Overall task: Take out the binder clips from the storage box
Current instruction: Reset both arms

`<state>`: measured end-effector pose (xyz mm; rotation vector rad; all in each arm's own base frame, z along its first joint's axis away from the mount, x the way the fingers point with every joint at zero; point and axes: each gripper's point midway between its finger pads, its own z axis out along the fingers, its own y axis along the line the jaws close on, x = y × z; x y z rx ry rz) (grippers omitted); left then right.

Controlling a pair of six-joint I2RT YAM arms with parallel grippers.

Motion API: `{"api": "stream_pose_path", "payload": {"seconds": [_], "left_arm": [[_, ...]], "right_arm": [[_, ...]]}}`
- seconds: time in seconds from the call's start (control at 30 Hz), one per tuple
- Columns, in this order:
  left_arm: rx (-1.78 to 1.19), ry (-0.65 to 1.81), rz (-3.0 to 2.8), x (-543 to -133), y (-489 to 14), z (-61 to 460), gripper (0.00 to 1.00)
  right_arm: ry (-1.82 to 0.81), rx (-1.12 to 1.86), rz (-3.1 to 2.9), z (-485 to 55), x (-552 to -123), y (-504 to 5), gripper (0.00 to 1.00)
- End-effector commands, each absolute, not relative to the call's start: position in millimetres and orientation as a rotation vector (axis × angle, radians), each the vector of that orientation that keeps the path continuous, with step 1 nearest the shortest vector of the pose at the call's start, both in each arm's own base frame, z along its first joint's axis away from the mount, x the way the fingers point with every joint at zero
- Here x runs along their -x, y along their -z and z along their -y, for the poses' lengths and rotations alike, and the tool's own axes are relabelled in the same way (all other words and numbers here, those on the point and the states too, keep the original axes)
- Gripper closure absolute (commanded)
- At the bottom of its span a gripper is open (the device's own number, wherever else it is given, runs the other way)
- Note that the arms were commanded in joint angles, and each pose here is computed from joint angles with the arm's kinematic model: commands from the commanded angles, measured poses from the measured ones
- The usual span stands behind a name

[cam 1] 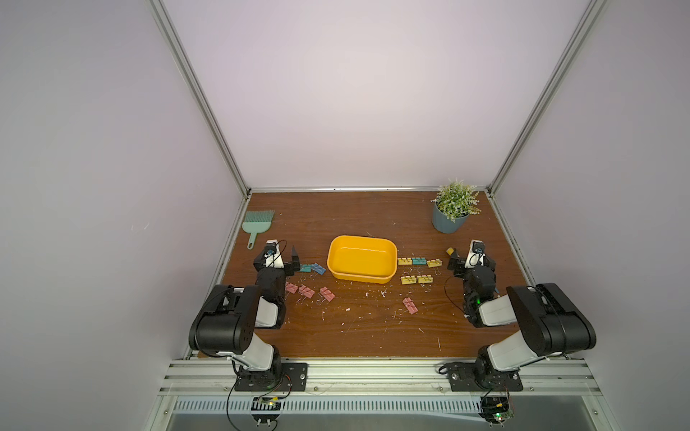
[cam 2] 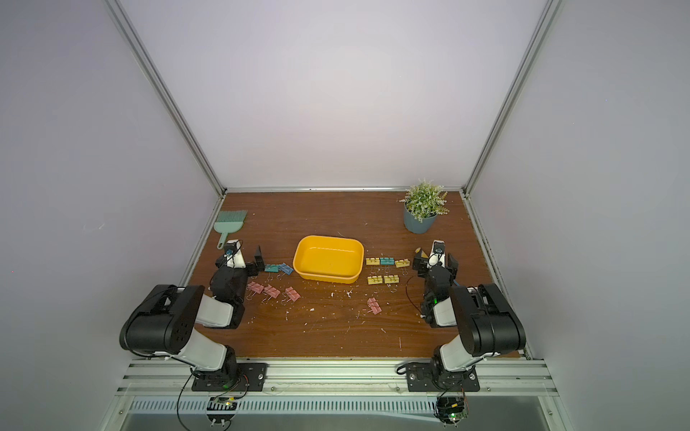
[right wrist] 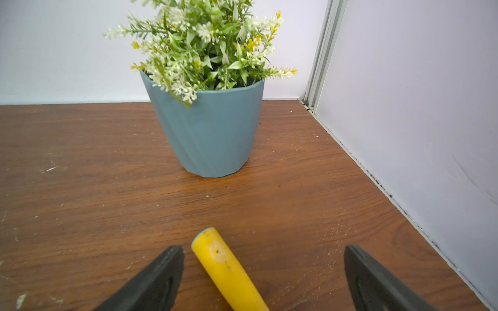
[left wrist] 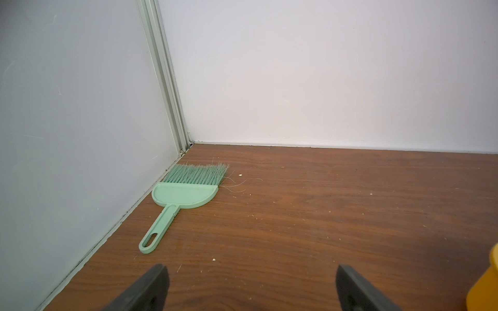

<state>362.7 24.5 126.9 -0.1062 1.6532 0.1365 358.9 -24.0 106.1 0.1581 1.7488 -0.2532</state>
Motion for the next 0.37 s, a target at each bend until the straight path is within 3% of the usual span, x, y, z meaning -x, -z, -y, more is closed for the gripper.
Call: {"api": "stream_pose_path", "payload": {"seconds": [0.0, 0.33], "left_arm": [[0.130, -0.150, -1.644, -363.7, -129.9, -30.2, 0.01], [0.130, -0.150, -1.646, -363.6, -129.2, -30.2, 0.01]], "right_arm": [[0.226, -0.171, -1.681, 22.4, -364.5, -126.3, 0.01], [0.223, -0.167, -1.685, 21.5, -365.4, -125.6, 0.01]]}}
